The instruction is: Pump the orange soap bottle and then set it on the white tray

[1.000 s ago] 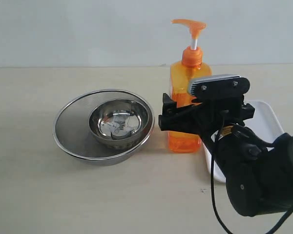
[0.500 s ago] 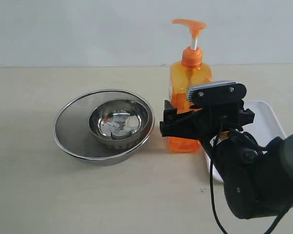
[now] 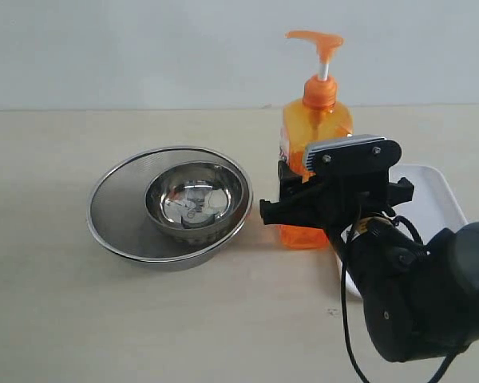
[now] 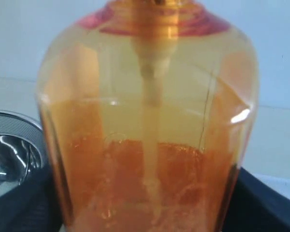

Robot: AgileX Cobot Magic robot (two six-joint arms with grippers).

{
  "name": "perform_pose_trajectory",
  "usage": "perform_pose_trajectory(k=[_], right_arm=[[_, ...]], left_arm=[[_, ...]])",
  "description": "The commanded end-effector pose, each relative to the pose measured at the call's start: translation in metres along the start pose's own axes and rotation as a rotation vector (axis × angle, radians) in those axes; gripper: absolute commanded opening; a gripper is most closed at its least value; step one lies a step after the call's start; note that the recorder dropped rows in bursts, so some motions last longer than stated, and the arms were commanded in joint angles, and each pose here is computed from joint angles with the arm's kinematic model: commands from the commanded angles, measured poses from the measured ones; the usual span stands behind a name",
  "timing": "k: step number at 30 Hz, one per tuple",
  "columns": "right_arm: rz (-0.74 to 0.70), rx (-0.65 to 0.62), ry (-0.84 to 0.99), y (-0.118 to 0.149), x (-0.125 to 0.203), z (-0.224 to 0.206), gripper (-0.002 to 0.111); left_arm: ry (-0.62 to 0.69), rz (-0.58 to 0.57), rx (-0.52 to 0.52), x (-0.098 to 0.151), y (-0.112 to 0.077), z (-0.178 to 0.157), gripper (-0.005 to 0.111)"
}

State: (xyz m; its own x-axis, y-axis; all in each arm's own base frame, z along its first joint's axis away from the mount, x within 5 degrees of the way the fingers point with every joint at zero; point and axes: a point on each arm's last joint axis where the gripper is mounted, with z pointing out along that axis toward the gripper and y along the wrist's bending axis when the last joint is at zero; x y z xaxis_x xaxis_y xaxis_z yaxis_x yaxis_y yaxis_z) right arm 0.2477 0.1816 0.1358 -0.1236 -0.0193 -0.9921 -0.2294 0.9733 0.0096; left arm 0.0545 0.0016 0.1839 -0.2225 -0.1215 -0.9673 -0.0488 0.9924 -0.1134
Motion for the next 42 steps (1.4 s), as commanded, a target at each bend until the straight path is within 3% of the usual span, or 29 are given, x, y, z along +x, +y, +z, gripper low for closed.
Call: perform_pose_trajectory(k=[1, 33, 34, 36, 38, 39, 42], right_arm=[[0.016, 0.009, 0.035, -0.001, 0.003, 0.001, 0.02], [0.053, -0.039, 0.063, 0.004, 0.006, 0.0, 0.016], [0.053, -0.039, 0.063, 0.004, 0.006, 0.0, 0.016], [0.053, -0.039, 0.063, 0.004, 0.006, 0.0, 0.016], [0.053, -0.039, 0.063, 0.004, 0.006, 0.0, 0.016], [0.055, -0.038, 0.063, 0.004, 0.006, 0.0, 0.016], [0.054, -0.041, 0.063, 0.004, 0.006, 0.0, 0.016]], left_arm=[[-0.012, 0.002, -0.003, -0.002, 0.0, -0.001, 0.005], [-0.045, 0.023, 0.001, -0.005, 0.0, -0.001, 0.005], [-0.071, -0.008, 0.012, -0.007, -0.001, -0.001, 0.005], [-0.111, -0.217, 0.058, -0.011, -0.004, -0.001, 0.005], [-0.184, -0.348, 0.089, -0.018, -0.005, -0.002, 0.005], [-0.205, -0.518, 0.12, -0.021, -0.006, -0.003, 0.005], [-0.206, -0.763, 0.162, -0.023, -0.007, -0.004, 0.005]])
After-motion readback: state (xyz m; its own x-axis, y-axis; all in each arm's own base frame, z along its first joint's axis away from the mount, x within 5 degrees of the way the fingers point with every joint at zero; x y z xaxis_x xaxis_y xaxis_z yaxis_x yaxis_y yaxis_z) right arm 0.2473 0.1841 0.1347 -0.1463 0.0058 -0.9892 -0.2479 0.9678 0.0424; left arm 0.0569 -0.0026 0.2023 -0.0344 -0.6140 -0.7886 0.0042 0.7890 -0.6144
